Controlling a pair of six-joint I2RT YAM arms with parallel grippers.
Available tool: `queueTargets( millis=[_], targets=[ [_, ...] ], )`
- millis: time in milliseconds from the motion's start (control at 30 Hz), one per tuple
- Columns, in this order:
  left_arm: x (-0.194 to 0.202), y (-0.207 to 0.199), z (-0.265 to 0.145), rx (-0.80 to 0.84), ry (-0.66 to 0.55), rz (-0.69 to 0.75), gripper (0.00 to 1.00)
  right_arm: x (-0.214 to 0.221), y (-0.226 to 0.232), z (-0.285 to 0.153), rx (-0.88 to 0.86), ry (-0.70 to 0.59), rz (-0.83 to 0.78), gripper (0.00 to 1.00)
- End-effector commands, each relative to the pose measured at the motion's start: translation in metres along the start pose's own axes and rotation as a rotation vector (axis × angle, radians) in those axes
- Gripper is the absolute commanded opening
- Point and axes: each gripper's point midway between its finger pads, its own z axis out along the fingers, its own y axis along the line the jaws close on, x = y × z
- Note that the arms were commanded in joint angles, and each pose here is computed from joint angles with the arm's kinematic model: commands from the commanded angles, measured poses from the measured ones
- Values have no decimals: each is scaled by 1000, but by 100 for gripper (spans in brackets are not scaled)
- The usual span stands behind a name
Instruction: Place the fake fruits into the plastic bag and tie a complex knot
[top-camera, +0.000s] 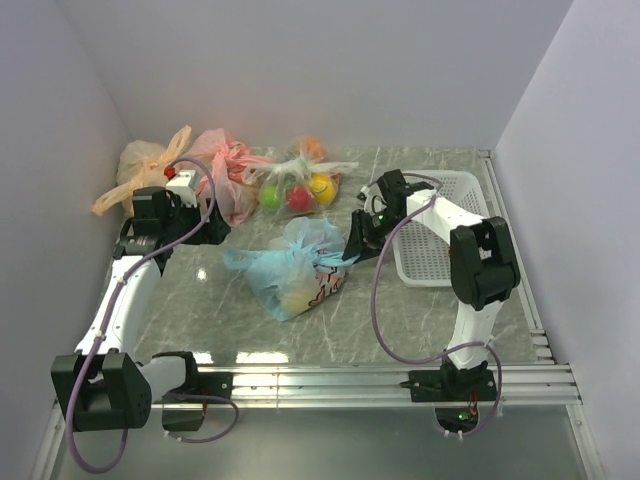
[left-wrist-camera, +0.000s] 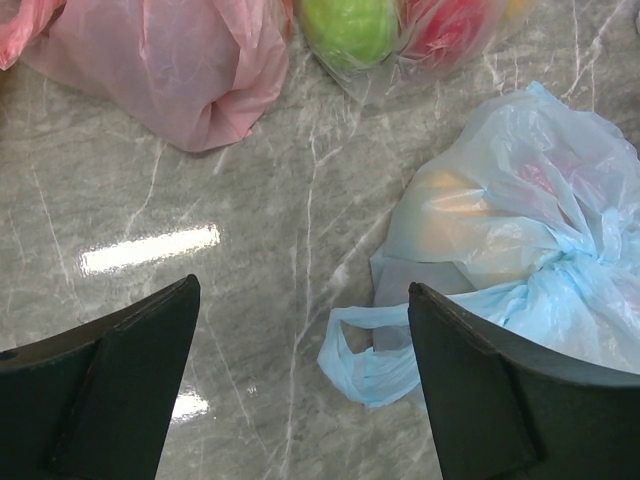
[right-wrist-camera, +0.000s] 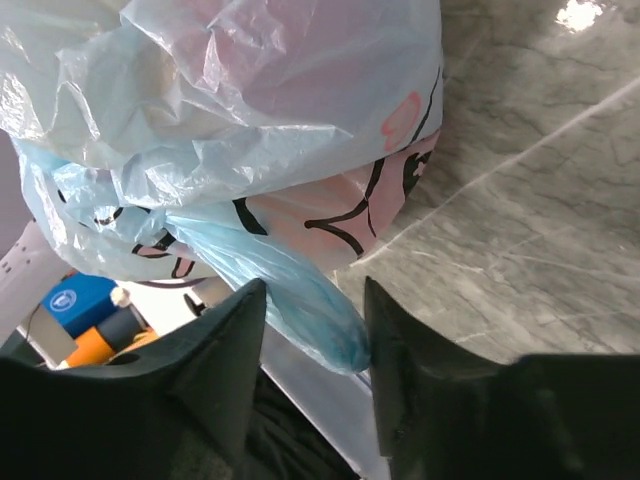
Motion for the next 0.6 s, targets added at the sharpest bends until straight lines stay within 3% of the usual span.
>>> queueTargets(
  millis=[0,33,67,267,567],
  targets=[
    [-7,-4,-5,17,-38,19,89,-4,-1,3,-15,-9,2,38],
    [-7,-6,-6,26,-36,26,89,-5,-5,3,6,-13,-5,35],
    [-4,-10,-7,51,-20,29,89,-8,-7,1,46,-25,-37,24],
    [29,-25,-4,177,98,125,91,-18,5,-12,165,-122,-255,0],
    [63,-34,12,242,231,152,94,-15,21,-11,248,-173,-411,0]
  ],
)
